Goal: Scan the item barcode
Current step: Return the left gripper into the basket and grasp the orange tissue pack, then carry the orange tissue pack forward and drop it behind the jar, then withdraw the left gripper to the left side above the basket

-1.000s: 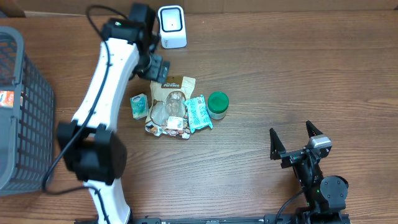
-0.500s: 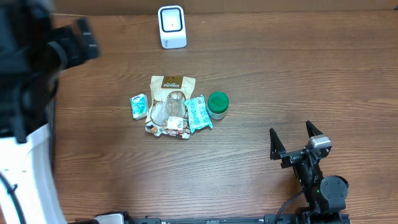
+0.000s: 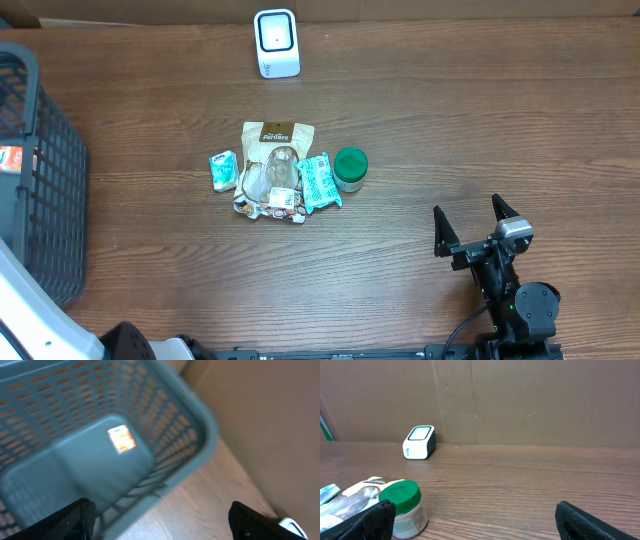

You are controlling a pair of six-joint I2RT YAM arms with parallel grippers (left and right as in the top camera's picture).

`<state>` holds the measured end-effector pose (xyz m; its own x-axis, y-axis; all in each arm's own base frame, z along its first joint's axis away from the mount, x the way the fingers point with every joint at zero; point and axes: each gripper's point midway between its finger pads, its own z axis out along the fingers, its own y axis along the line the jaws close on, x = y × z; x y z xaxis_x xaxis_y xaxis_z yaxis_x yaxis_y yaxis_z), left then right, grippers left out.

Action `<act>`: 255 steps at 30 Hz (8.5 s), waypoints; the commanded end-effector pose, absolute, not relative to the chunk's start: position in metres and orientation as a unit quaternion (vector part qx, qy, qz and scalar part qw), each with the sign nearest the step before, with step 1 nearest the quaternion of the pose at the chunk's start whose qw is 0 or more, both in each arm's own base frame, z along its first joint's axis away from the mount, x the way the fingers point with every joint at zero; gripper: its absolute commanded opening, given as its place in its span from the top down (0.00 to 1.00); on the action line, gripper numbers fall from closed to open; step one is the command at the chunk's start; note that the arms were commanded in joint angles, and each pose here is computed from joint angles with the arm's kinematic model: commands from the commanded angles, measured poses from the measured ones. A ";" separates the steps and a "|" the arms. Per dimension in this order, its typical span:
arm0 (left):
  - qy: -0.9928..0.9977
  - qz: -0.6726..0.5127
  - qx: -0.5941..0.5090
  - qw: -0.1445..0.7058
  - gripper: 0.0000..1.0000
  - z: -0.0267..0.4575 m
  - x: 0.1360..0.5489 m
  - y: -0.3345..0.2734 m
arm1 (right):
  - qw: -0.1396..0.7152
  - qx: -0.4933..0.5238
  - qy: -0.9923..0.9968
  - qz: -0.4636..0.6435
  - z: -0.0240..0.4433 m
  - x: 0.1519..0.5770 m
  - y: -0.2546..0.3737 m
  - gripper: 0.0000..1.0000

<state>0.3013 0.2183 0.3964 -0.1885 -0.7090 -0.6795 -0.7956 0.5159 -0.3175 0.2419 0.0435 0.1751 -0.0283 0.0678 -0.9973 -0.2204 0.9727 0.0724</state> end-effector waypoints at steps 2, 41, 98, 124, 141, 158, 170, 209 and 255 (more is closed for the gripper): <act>0.762 0.063 -0.532 0.364 0.16 0.367 0.299 0.247 | 0.694 -0.055 0.709 0.109 0.172 0.242 0.046 0.00; 0.896 0.137 -0.366 0.210 0.23 0.122 0.359 0.349 | 0.694 -0.055 0.709 0.109 0.172 0.242 0.046 0.00; 0.889 0.151 -0.356 0.243 0.96 0.155 0.362 0.348 | 0.694 -0.055 0.709 0.109 0.172 0.242 0.046 0.00; 0.813 -0.042 -0.302 0.496 0.96 0.398 0.310 0.157 | 0.694 -0.055 0.709 0.109 0.172 0.242 0.046 0.00; 0.942 -0.097 -0.050 0.316 0.96 0.299 0.348 -0.050 | 0.694 -0.055 0.709 0.109 0.172 0.242 0.046 0.00; 0.976 -0.035 0.178 0.121 0.96 0.140 0.363 -0.181 | 0.694 -0.055 0.709 0.109 0.172 0.242 0.046 0.00; 0.971 -0.027 0.219 0.091 0.96 0.093 0.368 -0.204 | 0.694 -0.055 0.709 0.109 0.172 0.242 0.046 0.00; 0.929 -0.069 0.239 0.274 0.96 0.091 0.435 -0.252 | 0.694 -0.055 0.709 0.109 0.172 0.242 0.046 0.00; 0.948 -0.017 -0.005 0.318 0.01 0.322 0.380 -0.021 | 0.694 -0.055 0.709 0.109 0.172 0.242 0.046 0.00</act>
